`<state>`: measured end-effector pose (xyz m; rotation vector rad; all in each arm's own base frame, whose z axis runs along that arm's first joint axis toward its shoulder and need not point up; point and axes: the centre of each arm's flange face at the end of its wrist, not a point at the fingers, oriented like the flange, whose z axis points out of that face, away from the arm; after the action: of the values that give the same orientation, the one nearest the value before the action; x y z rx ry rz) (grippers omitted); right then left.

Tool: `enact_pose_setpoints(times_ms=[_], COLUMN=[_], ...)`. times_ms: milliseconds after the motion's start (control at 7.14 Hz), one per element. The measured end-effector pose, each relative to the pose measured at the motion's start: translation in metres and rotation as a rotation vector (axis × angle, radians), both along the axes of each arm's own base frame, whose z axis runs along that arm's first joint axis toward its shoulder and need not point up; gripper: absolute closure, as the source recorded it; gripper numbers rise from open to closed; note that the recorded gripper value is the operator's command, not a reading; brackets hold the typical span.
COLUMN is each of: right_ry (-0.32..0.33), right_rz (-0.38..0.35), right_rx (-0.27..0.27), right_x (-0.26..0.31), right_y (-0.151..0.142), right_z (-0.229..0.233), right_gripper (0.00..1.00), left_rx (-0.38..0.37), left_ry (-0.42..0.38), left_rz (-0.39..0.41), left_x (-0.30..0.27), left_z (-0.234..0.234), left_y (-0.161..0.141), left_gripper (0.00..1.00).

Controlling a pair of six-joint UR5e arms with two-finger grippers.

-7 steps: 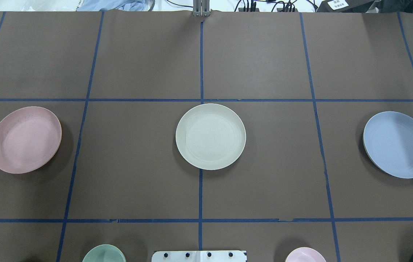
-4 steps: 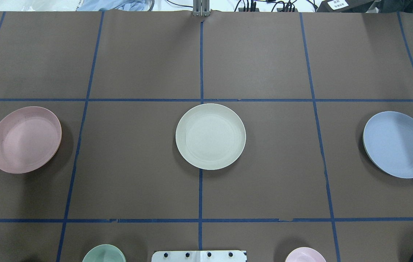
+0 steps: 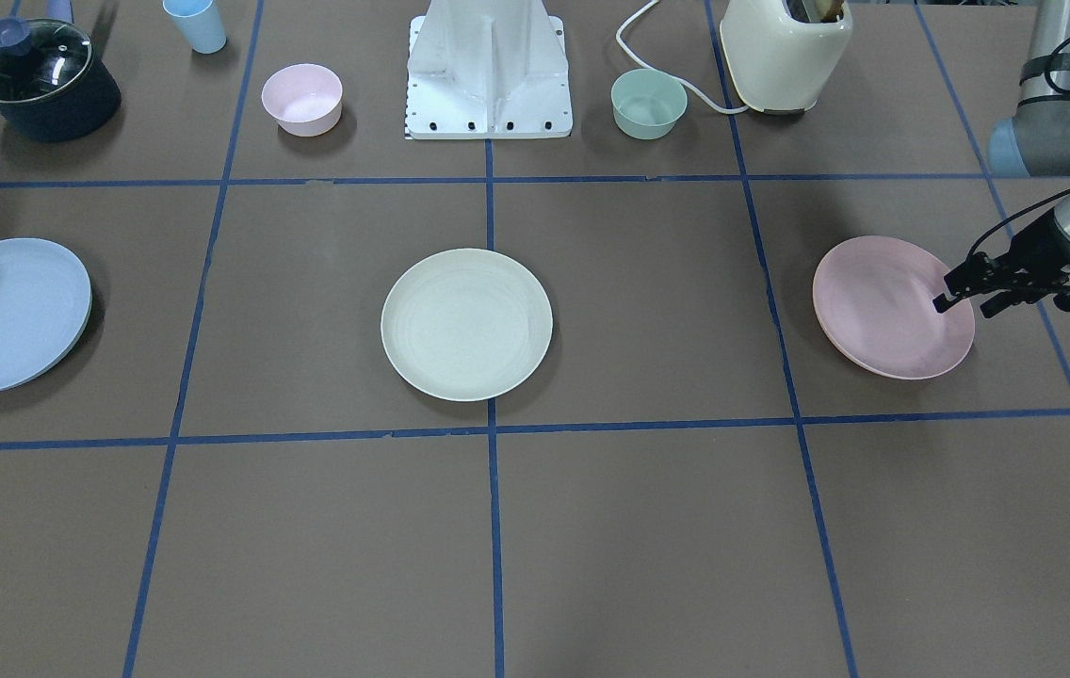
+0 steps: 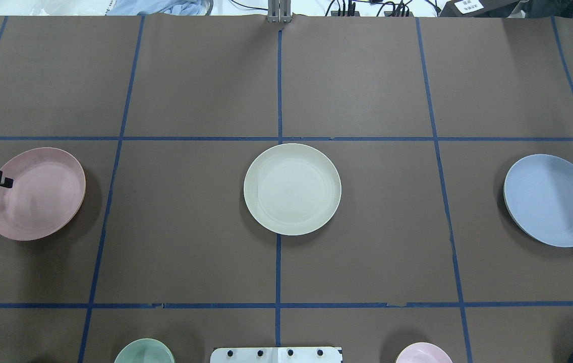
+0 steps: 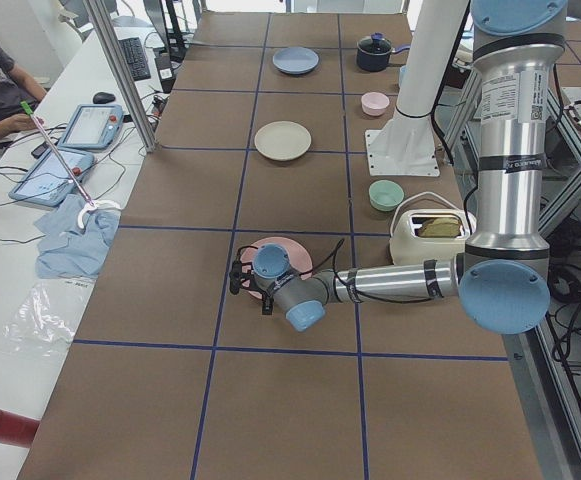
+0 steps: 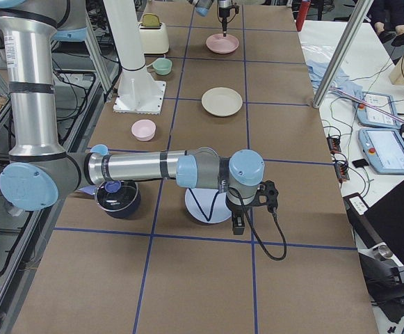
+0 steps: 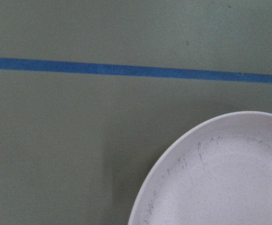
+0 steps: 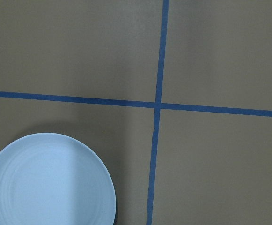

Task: Stack three plates with pink and blue
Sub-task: 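Lower the left gripper to the pink plate's rim and grasp it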

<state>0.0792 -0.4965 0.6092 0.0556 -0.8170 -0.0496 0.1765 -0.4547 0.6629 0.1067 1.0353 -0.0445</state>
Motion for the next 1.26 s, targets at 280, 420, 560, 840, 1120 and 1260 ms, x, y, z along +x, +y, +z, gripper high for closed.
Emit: enact_pose_setpoints(times_ms=[280,420,560,840,1120,1260], right_ry=[0.0,0.0,0.001,0.0,-0.001,-0.001], right_rz=[-0.001,-0.002,-0.002,0.012,0.026,0.024], right_rx=[0.002,0.003,0.004,-0.008,-0.023,-0.024], right_x=[-0.001,-0.001,-0.001,-0.001,-0.002,-0.004], right_y=[-0.001,-0.001,-0.001,-0.001,-0.002,-0.002], right_z=[-0.001,-0.002,-0.002,-0.004,-0.004,-0.004], right_gripper=[0.0,0.0,0.0,0.0,0.0,0.0], left_rx=[-0.003,-0.003,-0.001,0.009,-0.002,-0.024], left_ry=[-0.003,-0.003,-0.004,0.003,0.049,0.078], left_rz=[0.005,0.007,0.011,0.017,0.032,0.031], left_x=[0.003,0.003,0.005,0.005,-0.005,-0.017], left_z=[0.002,0.002,0.002,-0.004,-0.03,-0.04], left_y=[0.002,0.002,0.003,0.005,0.001,-0.005], left_gripper=[1.0,1.0,1.0,1.0,1.0,1.0])
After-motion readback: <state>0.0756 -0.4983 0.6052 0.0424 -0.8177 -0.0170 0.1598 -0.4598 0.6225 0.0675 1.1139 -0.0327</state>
